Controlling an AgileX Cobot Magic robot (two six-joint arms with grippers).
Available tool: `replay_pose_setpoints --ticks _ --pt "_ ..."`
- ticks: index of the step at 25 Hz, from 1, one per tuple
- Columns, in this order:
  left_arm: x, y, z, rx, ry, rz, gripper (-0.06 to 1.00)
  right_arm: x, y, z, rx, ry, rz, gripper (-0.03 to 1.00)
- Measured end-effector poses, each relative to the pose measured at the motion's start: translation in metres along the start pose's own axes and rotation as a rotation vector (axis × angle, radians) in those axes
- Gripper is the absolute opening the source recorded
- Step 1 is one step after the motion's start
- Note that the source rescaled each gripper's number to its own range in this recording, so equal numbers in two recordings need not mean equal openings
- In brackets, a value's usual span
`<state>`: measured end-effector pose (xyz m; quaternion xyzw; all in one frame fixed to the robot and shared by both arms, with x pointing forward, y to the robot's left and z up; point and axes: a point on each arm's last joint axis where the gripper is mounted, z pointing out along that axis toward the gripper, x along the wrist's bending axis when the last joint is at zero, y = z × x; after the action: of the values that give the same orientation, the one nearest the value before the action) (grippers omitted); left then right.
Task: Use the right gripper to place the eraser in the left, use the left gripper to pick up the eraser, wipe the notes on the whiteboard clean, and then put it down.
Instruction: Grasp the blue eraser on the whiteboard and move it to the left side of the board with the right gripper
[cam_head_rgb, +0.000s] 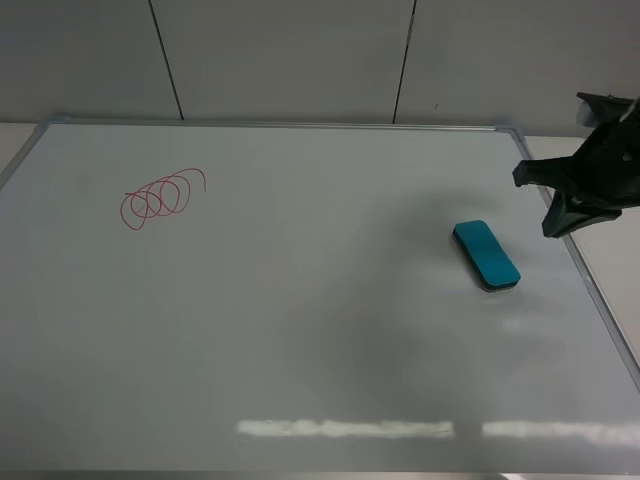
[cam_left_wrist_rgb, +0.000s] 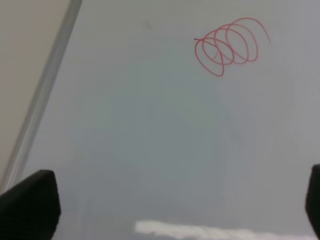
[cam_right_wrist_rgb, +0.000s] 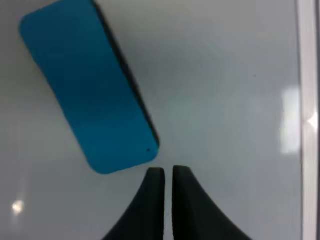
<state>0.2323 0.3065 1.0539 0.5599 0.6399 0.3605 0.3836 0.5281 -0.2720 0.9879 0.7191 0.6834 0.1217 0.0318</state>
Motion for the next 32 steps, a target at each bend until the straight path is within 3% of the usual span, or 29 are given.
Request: replay_pose_setpoints --ticks 3,11,15,24,32 --pt "0.0 0.0 0.0 0.0 0.0 0.0 1.0 0.013 -0.002 0.001 0.005 0.016 -0.033 0.0" --pt "0.0 0.0 0.0 0.0 0.0 0.0 1.0 0.015 0.0 0.002 -0.064 -0.186 -0.097 0.0" --pt "0.0 0.0 0.0 0.0 0.0 0.0 1.0 0.027 0.004 0.007 -0.111 -0.167 -0.137 0.0" --pt "0.0 0.0 0.0 0.0 0.0 0.0 1.0 0.036 0.005 0.068 0.007 -0.173 -0.183 0.0" --pt "0.0 0.0 0.0 -0.001 0.0 0.0 1.0 0.041 0.006 0.09 0.026 -0.175 -0.233 0.0"
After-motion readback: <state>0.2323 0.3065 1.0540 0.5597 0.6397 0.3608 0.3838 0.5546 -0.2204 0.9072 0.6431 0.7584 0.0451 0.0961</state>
